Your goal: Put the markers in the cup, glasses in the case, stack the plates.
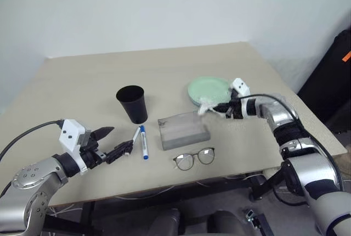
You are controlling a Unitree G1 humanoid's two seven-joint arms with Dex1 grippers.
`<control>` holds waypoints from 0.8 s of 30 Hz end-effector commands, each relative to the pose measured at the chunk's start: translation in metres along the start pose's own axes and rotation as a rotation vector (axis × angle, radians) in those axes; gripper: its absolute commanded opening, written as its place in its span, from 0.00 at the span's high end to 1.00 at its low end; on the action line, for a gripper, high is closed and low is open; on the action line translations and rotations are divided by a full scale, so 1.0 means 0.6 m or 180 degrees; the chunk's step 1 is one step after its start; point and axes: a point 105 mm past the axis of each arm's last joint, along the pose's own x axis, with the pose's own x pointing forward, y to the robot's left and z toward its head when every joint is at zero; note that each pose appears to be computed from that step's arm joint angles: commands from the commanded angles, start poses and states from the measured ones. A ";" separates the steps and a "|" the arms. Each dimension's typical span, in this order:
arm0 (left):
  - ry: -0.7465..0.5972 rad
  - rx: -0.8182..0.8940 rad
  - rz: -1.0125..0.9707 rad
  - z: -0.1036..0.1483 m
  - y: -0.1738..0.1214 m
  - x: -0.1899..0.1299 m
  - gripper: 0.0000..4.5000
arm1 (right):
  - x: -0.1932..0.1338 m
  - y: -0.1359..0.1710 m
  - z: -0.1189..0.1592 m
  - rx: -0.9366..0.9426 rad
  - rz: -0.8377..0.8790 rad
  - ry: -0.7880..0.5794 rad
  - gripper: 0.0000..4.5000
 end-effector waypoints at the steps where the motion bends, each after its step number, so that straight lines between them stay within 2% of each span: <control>1: -0.0142 0.0144 0.0015 0.024 0.003 -0.002 0.00 | -0.011 -0.022 0.088 -0.0072 -0.0296 -0.0527 1.00; 4: -0.0151 0.0144 0.0006 0.024 0.003 0.000 0.00 | 0.004 -0.049 0.101 0.0020 -0.0803 -0.0562 1.00; 9: -0.0167 0.0139 0.0002 0.024 0.002 0.004 0.00 | 0.033 -0.058 0.097 0.0111 -0.1138 -0.0539 1.00; 13: -0.0174 0.0143 0.0011 0.024 0.003 0.004 0.00 | 0.045 -0.062 0.101 0.0111 -0.1345 -0.0620 0.79; 19: -0.0209 0.0192 0.0066 0.032 0.007 0.000 0.00 | 0.028 -0.081 0.113 -0.0096 -0.1635 -0.0711 0.33; 21: -0.0237 0.0223 0.0088 0.038 0.010 -0.001 0.00 | 0.019 -0.080 0.117 -0.0141 -0.1523 -0.0743 0.33; 24: -0.0300 0.0280 0.0078 0.057 0.010 0.005 0.00 | 0.010 -0.061 0.113 -0.0226 -0.0994 -0.0726 0.33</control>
